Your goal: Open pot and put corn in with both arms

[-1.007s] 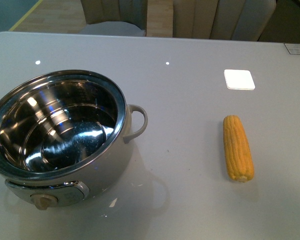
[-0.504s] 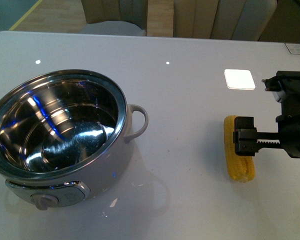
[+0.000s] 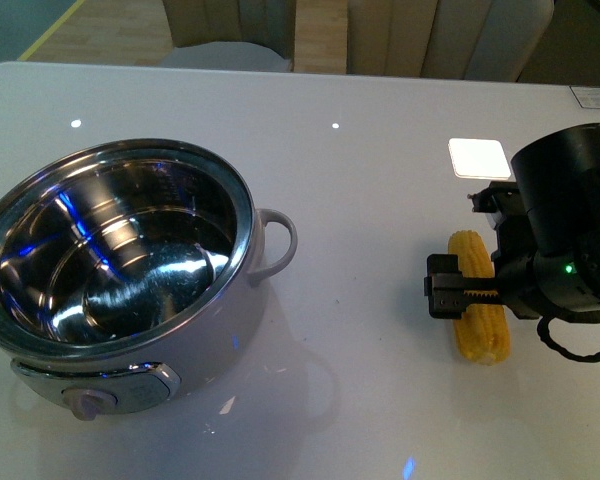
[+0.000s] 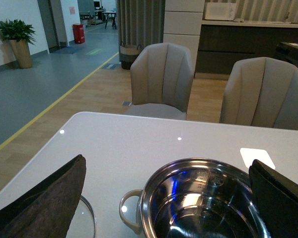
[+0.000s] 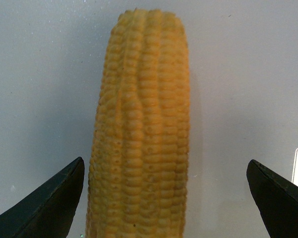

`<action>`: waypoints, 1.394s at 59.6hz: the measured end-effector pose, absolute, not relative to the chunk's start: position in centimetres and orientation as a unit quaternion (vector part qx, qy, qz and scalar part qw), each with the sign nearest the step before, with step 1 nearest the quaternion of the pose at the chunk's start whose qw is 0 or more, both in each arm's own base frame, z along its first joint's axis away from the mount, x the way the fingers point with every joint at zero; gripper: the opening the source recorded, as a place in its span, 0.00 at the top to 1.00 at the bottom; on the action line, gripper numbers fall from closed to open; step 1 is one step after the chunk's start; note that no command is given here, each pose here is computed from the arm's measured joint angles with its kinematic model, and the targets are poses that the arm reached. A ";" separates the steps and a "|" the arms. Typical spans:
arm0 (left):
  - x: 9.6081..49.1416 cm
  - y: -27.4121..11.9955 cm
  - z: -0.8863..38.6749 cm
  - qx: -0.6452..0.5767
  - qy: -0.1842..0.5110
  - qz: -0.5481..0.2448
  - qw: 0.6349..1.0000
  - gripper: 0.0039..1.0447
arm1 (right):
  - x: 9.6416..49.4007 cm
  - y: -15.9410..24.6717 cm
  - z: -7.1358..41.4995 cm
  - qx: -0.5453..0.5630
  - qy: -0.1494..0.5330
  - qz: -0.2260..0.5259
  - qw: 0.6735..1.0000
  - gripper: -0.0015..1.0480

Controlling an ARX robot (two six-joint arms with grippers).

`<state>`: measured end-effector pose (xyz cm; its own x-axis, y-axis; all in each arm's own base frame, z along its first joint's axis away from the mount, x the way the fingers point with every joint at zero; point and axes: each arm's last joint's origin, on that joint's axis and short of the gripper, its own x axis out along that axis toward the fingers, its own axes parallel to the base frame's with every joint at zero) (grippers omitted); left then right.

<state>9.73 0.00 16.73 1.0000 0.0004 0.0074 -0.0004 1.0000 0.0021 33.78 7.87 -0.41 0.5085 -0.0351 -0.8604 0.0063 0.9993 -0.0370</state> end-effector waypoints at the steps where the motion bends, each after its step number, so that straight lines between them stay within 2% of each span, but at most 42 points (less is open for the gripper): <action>1: 9.7 0.0 16.7 0.001 -0.004 0.000 1.000 0.06 | 33.8 7.9 -0.5 -0.015 0.497 -0.012 0.867 0.10; 11: 9.7 0.0 16.7 0.001 -0.004 0.000 1.000 0.06 | 33.3 8.2 -1.1 -0.022 0.512 -0.009 0.859 0.34; 13: 9.7 0.0 16.7 0.001 -0.004 0.000 1.000 0.06 | 33.3 8.2 -1.1 -0.022 0.513 -0.009 0.858 0.42; 17: 9.7 0.0 16.7 0.001 -0.004 0.000 1.000 0.06 | 33.2 8.2 -0.9 -0.021 0.514 -0.007 0.857 0.52; 30: 9.7 0.0 16.7 0.001 -0.004 0.000 1.000 0.06 | 32.1 8.4 2.3 0.003 0.494 0.031 0.869 0.71; 40: 9.7 0.0 16.7 0.001 -0.004 0.000 1.000 0.06 | 31.9 9.3 6.3 0.063 0.468 0.075 0.879 0.75; 60: 9.7 0.0 16.7 0.001 -0.004 0.000 1.000 0.06 | 33.1 13.4 13.2 0.193 0.423 0.152 0.872 0.78; 83: 9.7 0.0 16.7 0.001 -0.004 0.000 1.000 0.06 | 35.5 19.7 16.2 0.325 0.419 0.193 0.825 0.78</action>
